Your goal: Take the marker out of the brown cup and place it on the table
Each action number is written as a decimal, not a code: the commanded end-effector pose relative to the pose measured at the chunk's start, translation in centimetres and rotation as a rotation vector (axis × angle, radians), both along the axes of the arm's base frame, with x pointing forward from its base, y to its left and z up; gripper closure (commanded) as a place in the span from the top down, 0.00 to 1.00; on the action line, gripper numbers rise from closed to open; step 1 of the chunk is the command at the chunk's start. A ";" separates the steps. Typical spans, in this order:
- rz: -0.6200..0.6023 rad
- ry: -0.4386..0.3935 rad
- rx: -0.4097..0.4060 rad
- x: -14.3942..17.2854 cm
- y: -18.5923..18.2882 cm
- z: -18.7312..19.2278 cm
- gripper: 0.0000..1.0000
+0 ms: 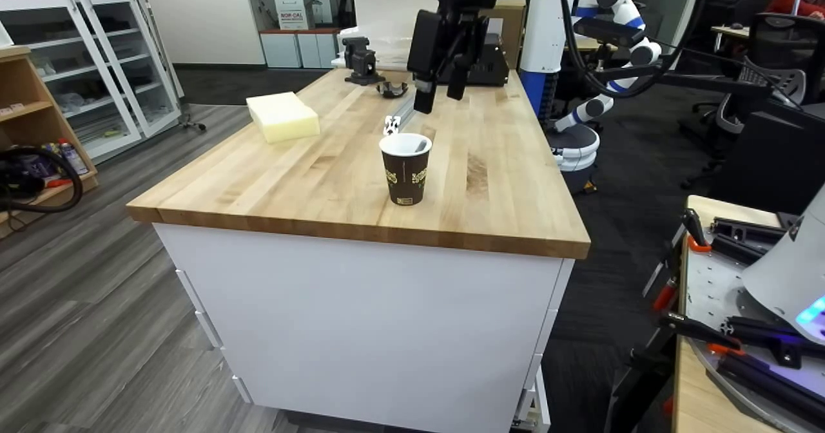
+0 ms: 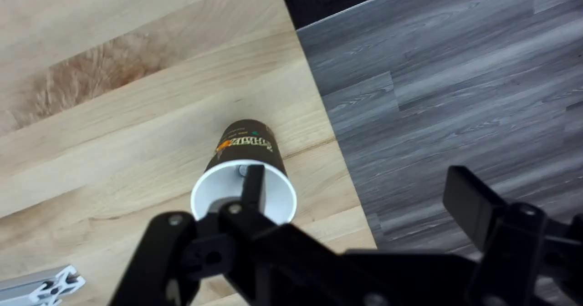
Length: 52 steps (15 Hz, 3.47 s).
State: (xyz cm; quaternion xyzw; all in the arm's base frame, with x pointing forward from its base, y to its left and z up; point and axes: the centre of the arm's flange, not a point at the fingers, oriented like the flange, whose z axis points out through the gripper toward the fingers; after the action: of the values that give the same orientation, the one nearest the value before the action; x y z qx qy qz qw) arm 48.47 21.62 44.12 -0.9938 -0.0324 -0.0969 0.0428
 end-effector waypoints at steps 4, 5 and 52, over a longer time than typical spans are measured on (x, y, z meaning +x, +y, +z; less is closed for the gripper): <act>0.051 -0.130 -0.105 4.9 -2.2 -3.9 1.00; 0.055 -0.135 -0.113 5.4 -2.6 -4.4 1.00; 0.120 0.163 -0.054 8.1 -4.4 -6.7 0.08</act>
State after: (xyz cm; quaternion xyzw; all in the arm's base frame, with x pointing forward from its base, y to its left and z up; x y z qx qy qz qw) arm 56.14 17.07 37.01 -0.9958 -0.0862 -0.0261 0.0165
